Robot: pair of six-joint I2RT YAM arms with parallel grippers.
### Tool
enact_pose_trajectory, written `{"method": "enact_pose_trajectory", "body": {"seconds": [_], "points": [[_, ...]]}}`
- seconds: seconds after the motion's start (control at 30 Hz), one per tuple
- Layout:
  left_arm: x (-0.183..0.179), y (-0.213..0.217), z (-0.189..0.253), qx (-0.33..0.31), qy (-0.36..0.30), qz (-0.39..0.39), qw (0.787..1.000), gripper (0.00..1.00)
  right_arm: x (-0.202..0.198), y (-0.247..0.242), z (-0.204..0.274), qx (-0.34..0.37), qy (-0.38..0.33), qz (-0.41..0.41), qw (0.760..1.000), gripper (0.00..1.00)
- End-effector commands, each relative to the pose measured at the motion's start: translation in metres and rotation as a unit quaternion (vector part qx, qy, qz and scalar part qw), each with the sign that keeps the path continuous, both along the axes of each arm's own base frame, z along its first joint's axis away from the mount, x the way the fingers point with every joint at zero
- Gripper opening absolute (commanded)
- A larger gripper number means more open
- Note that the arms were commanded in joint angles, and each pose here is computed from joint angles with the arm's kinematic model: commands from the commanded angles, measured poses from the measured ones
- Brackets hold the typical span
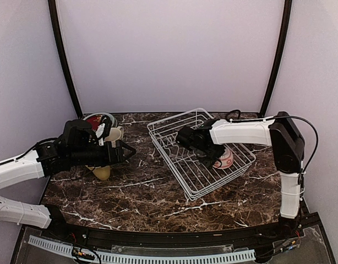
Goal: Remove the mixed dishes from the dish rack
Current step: Grab the bowl from the dish rack.
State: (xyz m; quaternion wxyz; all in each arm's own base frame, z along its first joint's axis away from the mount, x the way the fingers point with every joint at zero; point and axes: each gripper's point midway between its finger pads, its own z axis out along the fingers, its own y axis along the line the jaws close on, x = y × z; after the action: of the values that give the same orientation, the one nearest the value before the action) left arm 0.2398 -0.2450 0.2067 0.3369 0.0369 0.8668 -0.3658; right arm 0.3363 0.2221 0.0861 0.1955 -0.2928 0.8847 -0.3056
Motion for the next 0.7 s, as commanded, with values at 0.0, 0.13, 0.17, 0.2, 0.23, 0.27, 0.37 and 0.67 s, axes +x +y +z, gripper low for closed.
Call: {"method": "enact_pose_trajectory", "body": {"seconds": [0.0,0.13,0.17,0.2,0.23,0.27,0.37,0.67], "points": [[0.001,0.002,-0.001,0.007,-0.008,0.003,1.000,0.92,-0.004,0.008,-0.001,0.041,0.012,0.001,0.999,0.34],[0.000,0.001,-0.002,0.007,-0.003,0.002,1.000,0.91,-0.004,0.014,0.009,0.065,0.007,0.006,0.998,0.30],[0.000,0.001,-0.003,0.008,-0.004,0.002,1.000,0.91,-0.004,0.016,0.012,0.073,0.006,0.007,0.997,0.29],[0.001,0.001,-0.002,0.008,-0.004,0.003,1.000,0.92,-0.004,0.019,0.016,0.083,0.004,0.008,0.997,0.28],[0.001,0.002,-0.002,0.009,-0.006,0.003,1.000,0.91,-0.004,0.022,0.019,0.095,0.003,0.011,0.995,0.27],[0.002,0.001,-0.002,0.010,-0.005,0.003,1.000,0.92,-0.005,0.025,0.022,0.108,0.004,0.014,0.994,0.26],[0.001,0.000,-0.004,0.008,-0.001,0.002,1.000,0.91,-0.006,0.036,0.032,0.151,0.001,0.026,0.988,0.24],[0.002,-0.004,-0.002,0.005,-0.002,-0.005,1.000,0.92,-0.001,0.051,0.056,0.220,-0.010,0.037,0.975,0.20]]}}
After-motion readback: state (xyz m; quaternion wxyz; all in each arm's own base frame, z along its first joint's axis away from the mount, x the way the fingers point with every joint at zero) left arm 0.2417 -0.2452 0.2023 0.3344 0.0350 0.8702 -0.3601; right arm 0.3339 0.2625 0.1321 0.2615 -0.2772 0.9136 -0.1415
